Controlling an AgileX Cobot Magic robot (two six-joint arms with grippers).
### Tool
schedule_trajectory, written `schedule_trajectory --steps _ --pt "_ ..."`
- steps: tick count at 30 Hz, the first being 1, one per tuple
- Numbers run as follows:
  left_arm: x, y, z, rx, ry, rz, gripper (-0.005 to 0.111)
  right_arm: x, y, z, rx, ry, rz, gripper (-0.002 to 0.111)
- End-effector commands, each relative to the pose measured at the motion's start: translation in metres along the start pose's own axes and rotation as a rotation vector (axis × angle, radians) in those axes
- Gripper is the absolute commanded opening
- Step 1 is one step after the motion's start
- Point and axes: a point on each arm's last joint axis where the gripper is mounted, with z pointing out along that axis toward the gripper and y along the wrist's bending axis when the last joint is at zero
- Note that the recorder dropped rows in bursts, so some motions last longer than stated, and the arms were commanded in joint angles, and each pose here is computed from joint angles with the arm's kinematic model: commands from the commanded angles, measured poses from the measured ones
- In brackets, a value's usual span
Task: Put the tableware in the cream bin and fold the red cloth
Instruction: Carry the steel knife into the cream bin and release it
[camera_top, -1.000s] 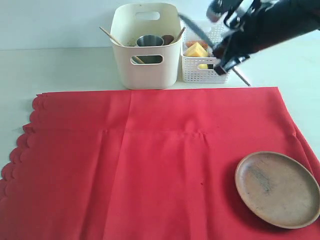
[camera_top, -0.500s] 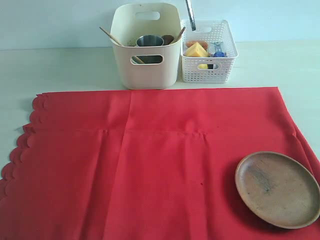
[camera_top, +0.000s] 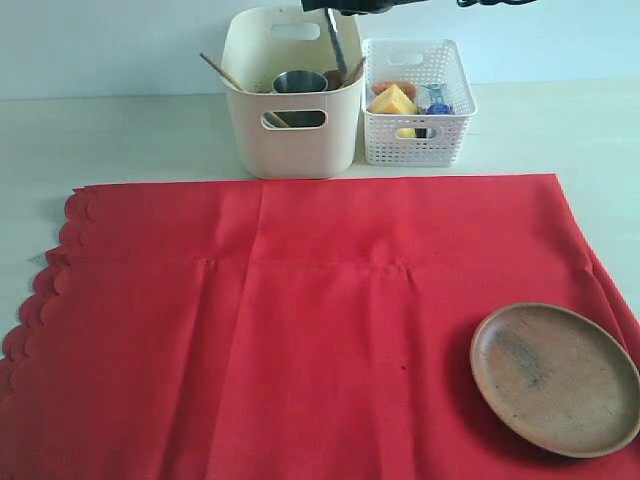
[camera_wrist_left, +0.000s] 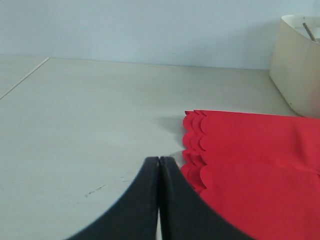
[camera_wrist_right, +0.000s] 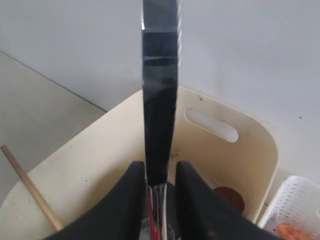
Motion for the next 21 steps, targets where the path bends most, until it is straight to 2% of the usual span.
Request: schedule_trajectory --steps 1,5,8,14,17,21 --pt "0.001 0.0 0.0 0.006 -0.006 -0.003 0.001 0.0 -0.002 0.002 0.031 -0.013 -0.008 0.045" --pt "0.001 0.0 0.0 0.006 -0.006 -0.003 0.001 -0.001 -0.001 0.002 0.024 -0.012 -0.006 0.064" --pt "0.001 0.0 0.0 0.006 -0.006 -0.003 0.001 -0.007 0.003 -0.004 -0.023 -0.011 -0.007 0.068" --pt "0.001 0.0 0.0 0.006 -0.006 -0.003 0.001 -0.032 0.0 -0.044 -0.05 0.05 -0.046 0.065" --pt "0.001 0.0 0.0 0.006 -0.006 -0.003 0.001 -0.036 -0.015 -0.073 0.017 0.18 -0.094 0.061" --pt "0.001 0.0 0.0 0.006 -0.006 -0.003 0.001 -0.04 -0.033 -0.112 0.113 0.33 -0.102 0.047"
